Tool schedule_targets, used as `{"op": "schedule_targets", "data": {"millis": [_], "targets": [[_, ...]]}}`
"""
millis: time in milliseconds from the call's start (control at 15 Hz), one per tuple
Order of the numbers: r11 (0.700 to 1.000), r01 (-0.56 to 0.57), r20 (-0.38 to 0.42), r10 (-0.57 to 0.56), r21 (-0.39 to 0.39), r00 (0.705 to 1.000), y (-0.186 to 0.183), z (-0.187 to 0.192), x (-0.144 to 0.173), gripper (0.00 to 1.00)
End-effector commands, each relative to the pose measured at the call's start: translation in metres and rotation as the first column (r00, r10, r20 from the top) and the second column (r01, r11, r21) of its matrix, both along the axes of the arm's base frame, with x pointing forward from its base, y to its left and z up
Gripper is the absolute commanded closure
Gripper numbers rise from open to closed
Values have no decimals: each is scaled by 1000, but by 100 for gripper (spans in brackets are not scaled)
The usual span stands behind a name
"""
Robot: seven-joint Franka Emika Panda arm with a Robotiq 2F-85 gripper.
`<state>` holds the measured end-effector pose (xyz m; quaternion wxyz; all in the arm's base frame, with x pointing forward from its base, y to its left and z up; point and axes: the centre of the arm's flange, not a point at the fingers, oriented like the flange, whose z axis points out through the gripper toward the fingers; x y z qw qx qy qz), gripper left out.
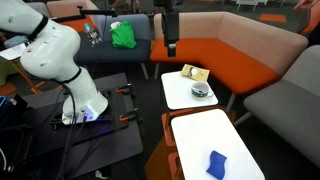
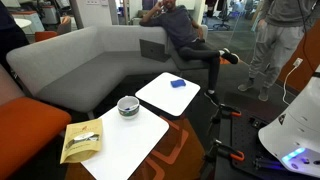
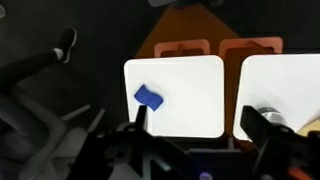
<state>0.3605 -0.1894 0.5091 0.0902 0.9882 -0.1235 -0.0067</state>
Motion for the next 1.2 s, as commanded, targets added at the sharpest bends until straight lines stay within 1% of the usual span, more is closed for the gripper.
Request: {"op": "schedule_targets", "data": {"millis": [0, 333, 467, 667, 733, 800, 933, 1067, 1133], "targets": [[1000, 0, 0, 0, 0, 1000, 0, 0, 0, 0], [1000, 0, 0, 0, 0, 1000, 0, 0, 0, 0], [1000, -10, 0, 10, 13, 1000, 7, -6, 16, 0], [998, -63, 5, 63, 32, 998, 35, -24, 60, 0], [996, -85, 15, 84, 33, 996, 46, -31, 80, 0], [996, -84, 29, 83, 38, 996, 57, -39, 100, 0], [993, -108, 50, 105, 54, 993, 71, -62, 143, 0], [987, -115, 67, 108, 109, 992, 75, -88, 183, 0], [981, -117, 61, 109, 152, 992, 73, -105, 202, 0]]}}
